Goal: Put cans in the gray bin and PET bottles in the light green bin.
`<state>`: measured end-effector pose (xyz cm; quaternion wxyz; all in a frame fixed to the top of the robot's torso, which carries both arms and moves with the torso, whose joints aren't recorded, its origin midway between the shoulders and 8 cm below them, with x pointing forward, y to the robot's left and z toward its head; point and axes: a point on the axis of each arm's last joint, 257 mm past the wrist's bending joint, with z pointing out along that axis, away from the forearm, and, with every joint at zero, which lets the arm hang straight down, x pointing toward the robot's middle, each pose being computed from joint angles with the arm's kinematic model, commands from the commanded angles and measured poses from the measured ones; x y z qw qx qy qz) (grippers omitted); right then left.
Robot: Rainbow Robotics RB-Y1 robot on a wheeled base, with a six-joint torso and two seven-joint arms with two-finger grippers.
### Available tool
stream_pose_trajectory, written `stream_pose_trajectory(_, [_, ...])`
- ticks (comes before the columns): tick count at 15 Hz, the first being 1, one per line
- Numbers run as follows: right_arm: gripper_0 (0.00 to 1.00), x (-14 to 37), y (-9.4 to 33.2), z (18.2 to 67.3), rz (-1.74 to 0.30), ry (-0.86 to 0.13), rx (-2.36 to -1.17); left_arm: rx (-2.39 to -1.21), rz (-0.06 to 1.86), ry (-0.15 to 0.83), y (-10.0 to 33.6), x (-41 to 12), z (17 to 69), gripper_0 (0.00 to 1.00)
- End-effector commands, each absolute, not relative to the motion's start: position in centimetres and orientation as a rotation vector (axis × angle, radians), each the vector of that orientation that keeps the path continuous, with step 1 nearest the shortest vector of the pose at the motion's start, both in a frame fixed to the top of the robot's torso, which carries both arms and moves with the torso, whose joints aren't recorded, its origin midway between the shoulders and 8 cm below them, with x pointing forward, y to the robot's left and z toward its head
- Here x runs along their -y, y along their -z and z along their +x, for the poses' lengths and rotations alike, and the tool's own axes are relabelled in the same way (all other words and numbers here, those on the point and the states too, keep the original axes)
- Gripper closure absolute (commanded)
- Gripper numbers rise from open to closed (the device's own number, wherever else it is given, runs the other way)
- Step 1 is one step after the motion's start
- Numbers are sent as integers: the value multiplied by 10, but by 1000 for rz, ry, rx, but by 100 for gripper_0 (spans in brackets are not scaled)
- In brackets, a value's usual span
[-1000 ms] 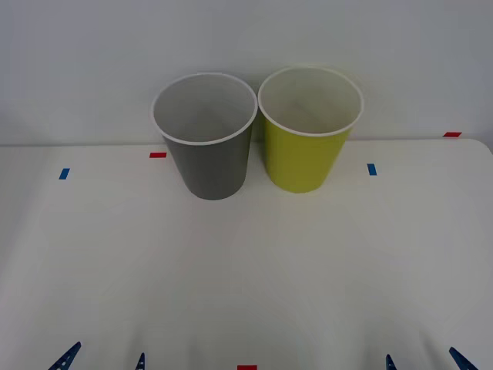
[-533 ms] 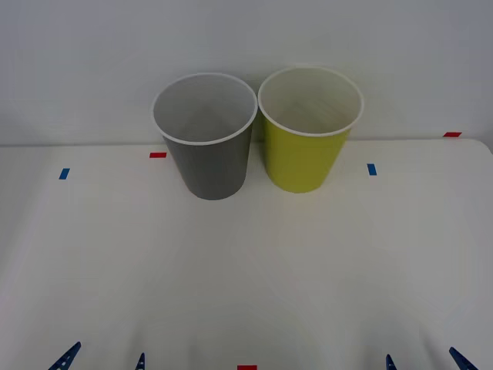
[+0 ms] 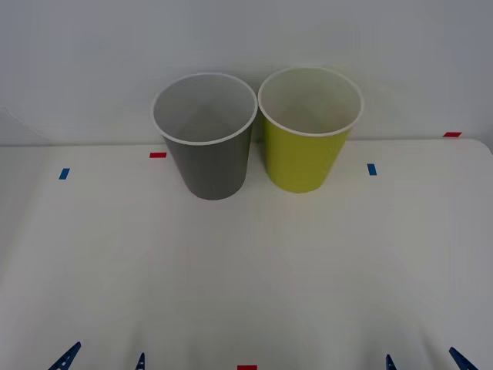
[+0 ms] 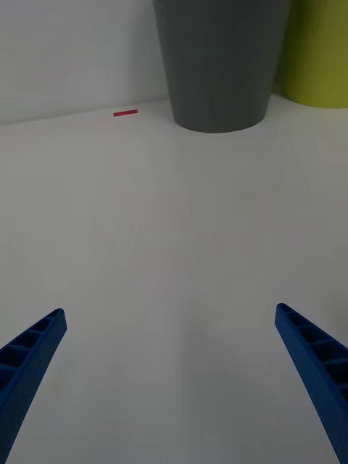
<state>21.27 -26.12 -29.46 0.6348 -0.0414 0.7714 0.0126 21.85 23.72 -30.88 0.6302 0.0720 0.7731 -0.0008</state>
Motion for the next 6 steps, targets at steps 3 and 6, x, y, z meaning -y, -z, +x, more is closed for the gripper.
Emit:
stream_pose_trajectory(3, [7, 261, 295, 213, -95, -29, -1763, -1770, 165, 2, 309, -237, 218, 0])
stream_pose_trajectory(6, [6, 261, 295, 213, -95, -29, -1763, -1770, 165, 2, 309, -237, 218, 0])
